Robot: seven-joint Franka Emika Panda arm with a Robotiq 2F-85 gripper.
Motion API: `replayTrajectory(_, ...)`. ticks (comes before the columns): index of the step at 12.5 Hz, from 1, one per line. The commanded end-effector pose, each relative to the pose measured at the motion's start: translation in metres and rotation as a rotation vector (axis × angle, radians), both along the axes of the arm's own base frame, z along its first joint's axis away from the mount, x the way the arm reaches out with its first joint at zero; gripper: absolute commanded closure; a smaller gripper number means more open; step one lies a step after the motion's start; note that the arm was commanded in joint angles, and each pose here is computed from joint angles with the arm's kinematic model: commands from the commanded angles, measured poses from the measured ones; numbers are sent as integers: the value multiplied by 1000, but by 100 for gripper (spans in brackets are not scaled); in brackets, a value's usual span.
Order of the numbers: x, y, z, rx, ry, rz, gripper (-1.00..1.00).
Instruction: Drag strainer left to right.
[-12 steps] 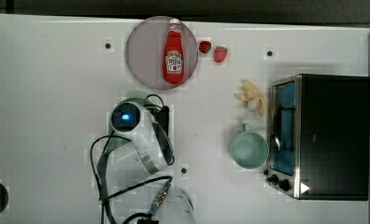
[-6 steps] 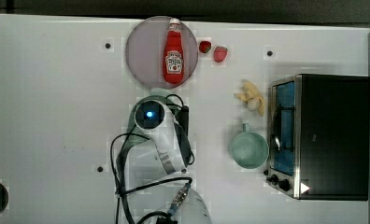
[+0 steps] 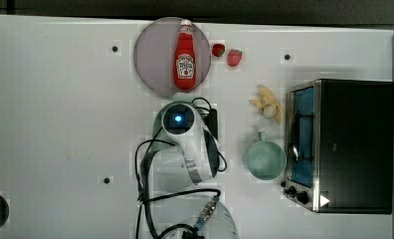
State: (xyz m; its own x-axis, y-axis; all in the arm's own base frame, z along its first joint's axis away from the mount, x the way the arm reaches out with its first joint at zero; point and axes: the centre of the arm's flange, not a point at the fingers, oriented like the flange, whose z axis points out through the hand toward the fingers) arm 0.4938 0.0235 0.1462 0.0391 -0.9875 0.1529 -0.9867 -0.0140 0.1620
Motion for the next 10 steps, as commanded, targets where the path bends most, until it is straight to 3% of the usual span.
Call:
replayTrajectory(1, 5, -49, 10, 11, -10, 38, -100)
replayTrajectory(6, 3, -89, 11, -11, -15, 4, -100)
replayTrajectory(10, 7, -72, 22, 6, -28, 72, -100)
